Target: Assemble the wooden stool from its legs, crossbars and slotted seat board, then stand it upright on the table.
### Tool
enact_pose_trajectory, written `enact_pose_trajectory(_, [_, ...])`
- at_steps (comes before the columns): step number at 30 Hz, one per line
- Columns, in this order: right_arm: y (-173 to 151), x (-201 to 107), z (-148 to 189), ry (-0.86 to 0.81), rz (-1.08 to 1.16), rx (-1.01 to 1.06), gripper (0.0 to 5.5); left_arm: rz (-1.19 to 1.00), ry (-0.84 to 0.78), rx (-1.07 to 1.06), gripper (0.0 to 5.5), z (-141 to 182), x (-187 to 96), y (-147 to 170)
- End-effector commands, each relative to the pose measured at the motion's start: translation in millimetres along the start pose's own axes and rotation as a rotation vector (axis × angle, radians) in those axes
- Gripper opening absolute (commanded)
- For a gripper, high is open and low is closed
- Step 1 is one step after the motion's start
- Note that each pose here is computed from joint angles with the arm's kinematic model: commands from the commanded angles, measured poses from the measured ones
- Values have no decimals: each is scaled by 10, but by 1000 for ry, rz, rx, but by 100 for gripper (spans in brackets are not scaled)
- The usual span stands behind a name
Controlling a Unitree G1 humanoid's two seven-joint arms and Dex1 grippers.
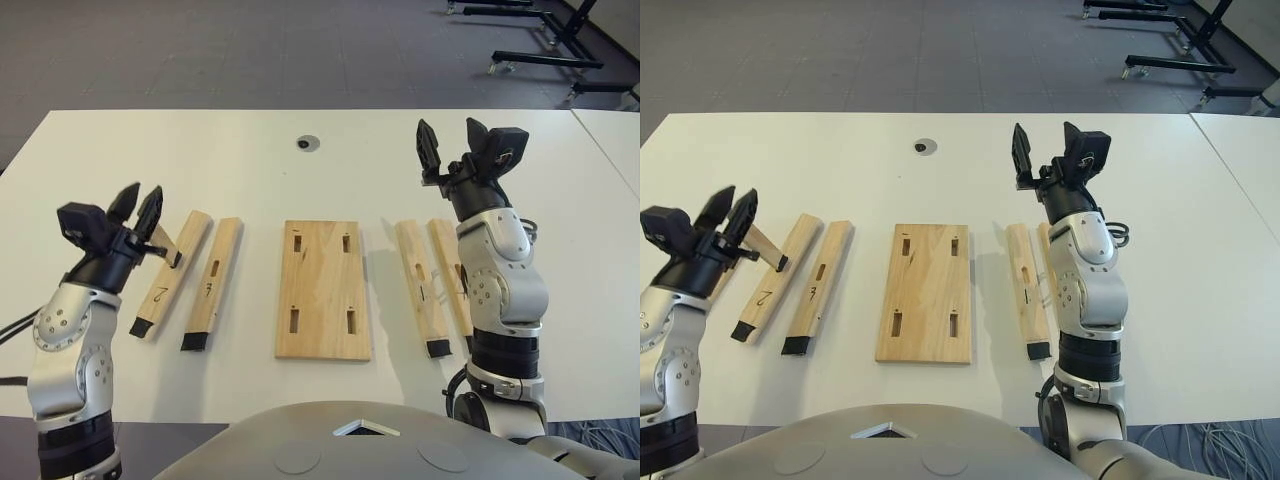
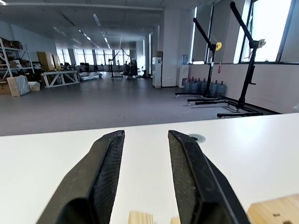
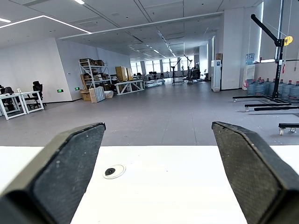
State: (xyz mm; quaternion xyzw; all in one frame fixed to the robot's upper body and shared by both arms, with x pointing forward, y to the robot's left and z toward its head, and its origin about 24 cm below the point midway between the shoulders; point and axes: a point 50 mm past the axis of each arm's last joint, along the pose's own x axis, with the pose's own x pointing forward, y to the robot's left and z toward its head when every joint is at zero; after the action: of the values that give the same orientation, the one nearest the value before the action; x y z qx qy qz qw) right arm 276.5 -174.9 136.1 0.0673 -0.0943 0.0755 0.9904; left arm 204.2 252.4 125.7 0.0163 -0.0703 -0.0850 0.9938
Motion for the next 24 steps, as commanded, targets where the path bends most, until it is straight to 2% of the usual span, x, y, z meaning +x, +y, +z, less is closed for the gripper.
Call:
enact_pose_trajectory(1, [17,52,44,-31,8,7,421,-18,-97,19,176,266,179,-54])
enact_pose_trajectory(8, [44,91,55,-50,15,11,421,-56,-242,5,176,707,421,-173])
enact_pose_trajectory(10, [47,81,64,-63,14,10,421,-57,-236,-23,176,707,431,-174])
enact_pose_trajectory(13, [72,88,59,-70,24,20,421,-24,-141,-38,176,490,379,-139])
enact_pose_trajectory(15, [76,96,69,-71,32,17,421,31,58,-84,176,-2,296,-84])
enact_pose_trajectory(17, [76,120,91,-73,55,13,421,155,252,-114,176,-546,-2,81])
enact_pose_trajectory(19, [85,126,127,-77,80,19,421,211,341,-116,176,-807,-203,151])
enact_pose_trajectory(21, [123,111,163,-87,116,30,421,225,326,-113,176,-832,-225,180])
enact_pose_trajectory(24, [167,96,172,-94,134,49,421,210,247,-103,176,-694,-152,204])
